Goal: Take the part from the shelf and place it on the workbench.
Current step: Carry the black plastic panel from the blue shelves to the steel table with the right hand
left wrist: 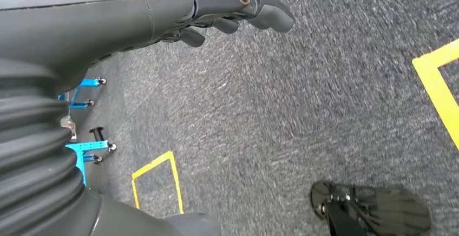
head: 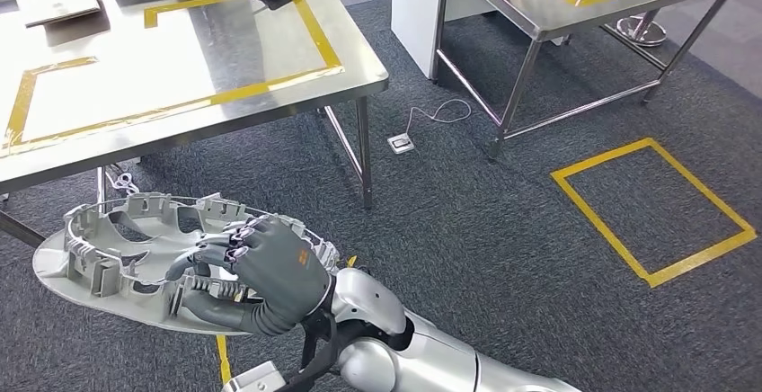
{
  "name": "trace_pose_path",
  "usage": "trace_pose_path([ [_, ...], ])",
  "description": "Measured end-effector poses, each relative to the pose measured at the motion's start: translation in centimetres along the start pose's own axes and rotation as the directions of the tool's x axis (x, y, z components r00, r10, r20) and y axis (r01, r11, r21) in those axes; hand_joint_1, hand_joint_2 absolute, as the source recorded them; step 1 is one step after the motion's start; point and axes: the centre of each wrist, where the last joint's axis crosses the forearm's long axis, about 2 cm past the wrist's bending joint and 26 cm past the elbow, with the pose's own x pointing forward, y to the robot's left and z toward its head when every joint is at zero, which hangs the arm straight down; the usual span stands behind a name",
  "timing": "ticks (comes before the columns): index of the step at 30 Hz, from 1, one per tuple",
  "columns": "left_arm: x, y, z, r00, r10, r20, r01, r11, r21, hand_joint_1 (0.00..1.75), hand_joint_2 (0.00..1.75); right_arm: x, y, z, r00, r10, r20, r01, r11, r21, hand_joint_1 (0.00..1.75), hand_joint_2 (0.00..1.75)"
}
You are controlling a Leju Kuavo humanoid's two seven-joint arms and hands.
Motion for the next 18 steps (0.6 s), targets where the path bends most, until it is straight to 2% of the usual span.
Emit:
trace_pose_path([
  [9, -0.4, 0.2, -0.1, 1.000, -0.001, -0.005, 0.001, 1.000, 0.003, 0.00, 1.75, 0.0, -0.1, -0.1, 1.000, 0.007, 0.001, -0.007, 1.000, 0.001, 1.75, 1.75],
  [18, -0.1, -0.4, 0.1, 1.000, 0.001, 0.002, -0.001, 1.000, -0.011, 0.00, 1.75, -0.2, -1.1, -1.3, 0.998, 0.056, 0.009, -0.056, 0.998, -0.004, 1.75, 1.75],
])
